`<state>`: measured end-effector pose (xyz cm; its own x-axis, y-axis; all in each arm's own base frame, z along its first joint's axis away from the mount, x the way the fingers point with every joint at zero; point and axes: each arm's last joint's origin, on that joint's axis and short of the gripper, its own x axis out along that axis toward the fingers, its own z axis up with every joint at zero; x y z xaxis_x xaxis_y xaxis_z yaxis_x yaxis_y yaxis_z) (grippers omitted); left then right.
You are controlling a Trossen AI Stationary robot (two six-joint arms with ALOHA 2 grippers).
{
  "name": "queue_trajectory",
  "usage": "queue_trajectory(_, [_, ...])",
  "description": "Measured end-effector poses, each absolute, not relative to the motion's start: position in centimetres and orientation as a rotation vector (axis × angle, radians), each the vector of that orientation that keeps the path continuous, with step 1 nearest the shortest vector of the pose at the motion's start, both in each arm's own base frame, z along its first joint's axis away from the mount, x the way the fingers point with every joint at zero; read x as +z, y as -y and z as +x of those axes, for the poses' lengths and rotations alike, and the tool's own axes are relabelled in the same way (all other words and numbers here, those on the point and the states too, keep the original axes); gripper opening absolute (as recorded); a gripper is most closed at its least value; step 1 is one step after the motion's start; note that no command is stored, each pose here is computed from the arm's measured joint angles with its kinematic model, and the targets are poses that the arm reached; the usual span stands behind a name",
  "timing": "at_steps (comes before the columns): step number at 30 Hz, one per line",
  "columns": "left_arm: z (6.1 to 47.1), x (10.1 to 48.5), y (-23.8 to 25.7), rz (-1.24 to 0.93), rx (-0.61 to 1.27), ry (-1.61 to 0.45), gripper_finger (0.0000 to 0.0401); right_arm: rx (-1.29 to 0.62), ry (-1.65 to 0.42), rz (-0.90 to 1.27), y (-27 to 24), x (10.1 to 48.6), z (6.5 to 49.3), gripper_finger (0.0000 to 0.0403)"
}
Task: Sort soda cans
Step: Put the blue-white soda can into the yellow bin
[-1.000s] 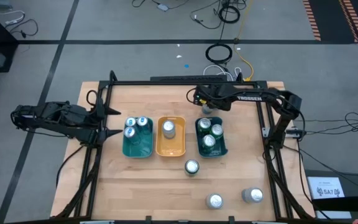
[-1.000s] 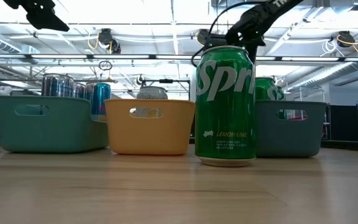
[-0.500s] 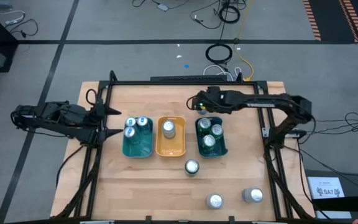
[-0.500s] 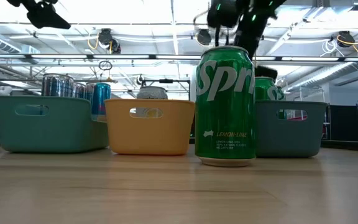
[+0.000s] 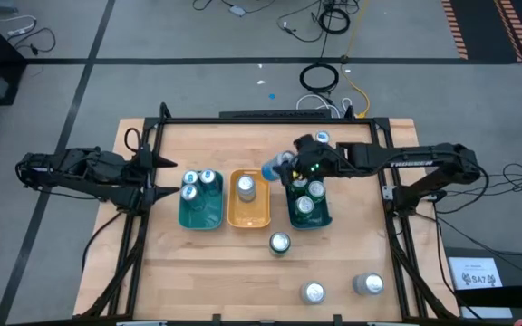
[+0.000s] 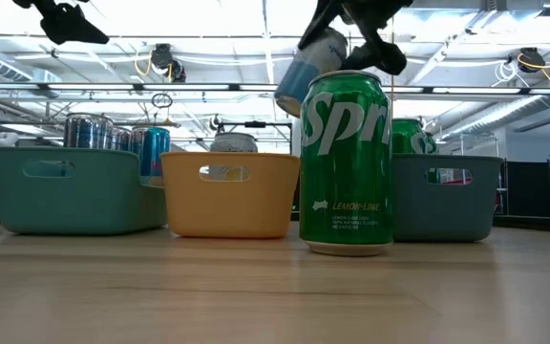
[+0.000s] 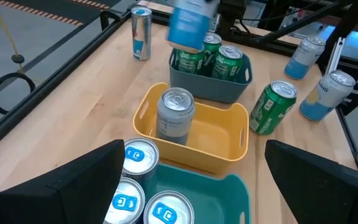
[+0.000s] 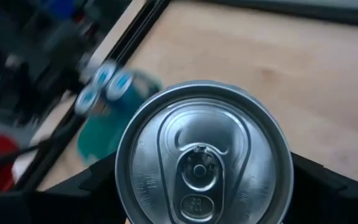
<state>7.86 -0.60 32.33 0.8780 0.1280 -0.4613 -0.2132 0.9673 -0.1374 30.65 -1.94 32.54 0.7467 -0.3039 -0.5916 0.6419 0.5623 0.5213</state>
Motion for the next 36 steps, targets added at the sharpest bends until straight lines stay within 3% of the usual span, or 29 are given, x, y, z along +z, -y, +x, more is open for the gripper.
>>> queue_trajectory(7, [7.9,32.3,0.6,-0.238,0.191,-0.462,0.0396,-0.415,-0.578,0.717,-1.2,32.0,31.1,0.0294])
queue_trajectory(14, [7.9,32.3,0.6,-0.314,0.21,-0.455,0.0396,-0.364,-0.651,0.628,-3.0,29.9,32.6,0.0294])
queue_trajectory(36, [7.9,32.5,0.6,-0.317,0.209,-0.441,0.0396,-0.424,-0.743,0.453,-0.5,24.2,36.6,0.0294])
